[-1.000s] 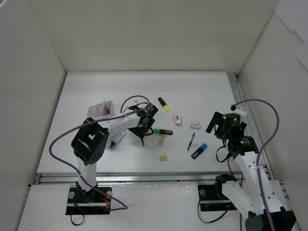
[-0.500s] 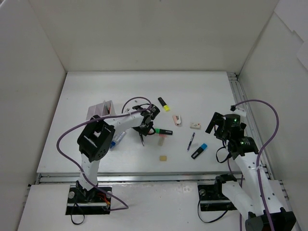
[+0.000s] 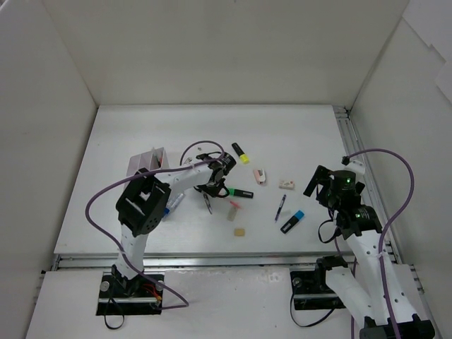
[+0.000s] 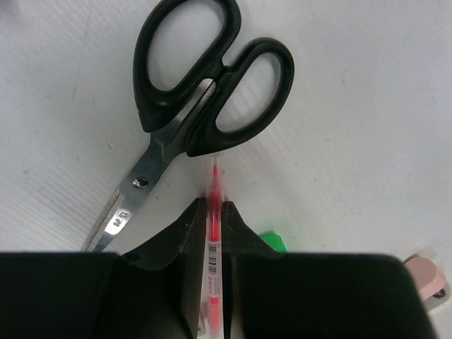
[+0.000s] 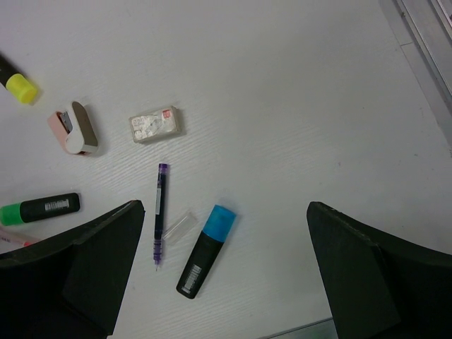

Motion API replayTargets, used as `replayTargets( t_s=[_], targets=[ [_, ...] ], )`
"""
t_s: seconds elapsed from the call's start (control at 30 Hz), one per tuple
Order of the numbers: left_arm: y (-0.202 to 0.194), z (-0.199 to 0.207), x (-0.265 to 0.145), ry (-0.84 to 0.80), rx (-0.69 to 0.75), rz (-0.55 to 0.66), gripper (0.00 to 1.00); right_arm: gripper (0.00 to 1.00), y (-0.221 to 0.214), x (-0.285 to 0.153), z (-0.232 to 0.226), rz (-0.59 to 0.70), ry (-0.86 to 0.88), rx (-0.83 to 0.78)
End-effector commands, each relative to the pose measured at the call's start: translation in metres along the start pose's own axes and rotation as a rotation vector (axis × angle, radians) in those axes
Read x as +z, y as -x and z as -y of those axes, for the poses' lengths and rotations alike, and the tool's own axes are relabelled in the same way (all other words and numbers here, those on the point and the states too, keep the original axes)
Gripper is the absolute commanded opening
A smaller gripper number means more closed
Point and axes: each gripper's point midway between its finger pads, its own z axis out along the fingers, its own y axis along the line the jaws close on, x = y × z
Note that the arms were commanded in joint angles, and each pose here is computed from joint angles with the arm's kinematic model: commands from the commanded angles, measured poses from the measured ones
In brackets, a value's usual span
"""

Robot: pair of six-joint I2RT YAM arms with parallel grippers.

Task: Sort the stationery into containers
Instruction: Pick up the pen from the center of the board.

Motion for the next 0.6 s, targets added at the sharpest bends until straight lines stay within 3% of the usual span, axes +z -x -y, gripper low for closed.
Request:
replayTargets(
  t_s=[0.0, 0.4, 0.57],
  targets=[
    [0.018, 0.008, -0.025, -0.048, 0.066, 0.067, 0.0, 0.98, 0.01, 0.0, 0.001, 0.047, -0.013, 0.024],
    [0.063, 0.08, -0.155, -0.525, 0.255, 0.271, 0.0, 0.98, 0.013, -0.003, 0.002, 0.068, -0.013, 0.022],
    [0.108, 0.101, -0.214, -0.772, 0.434, 0.51, 0.0, 0.98, 0.019, -0.008, 0.003, 0.098, -0.012, 0.024]
  ],
)
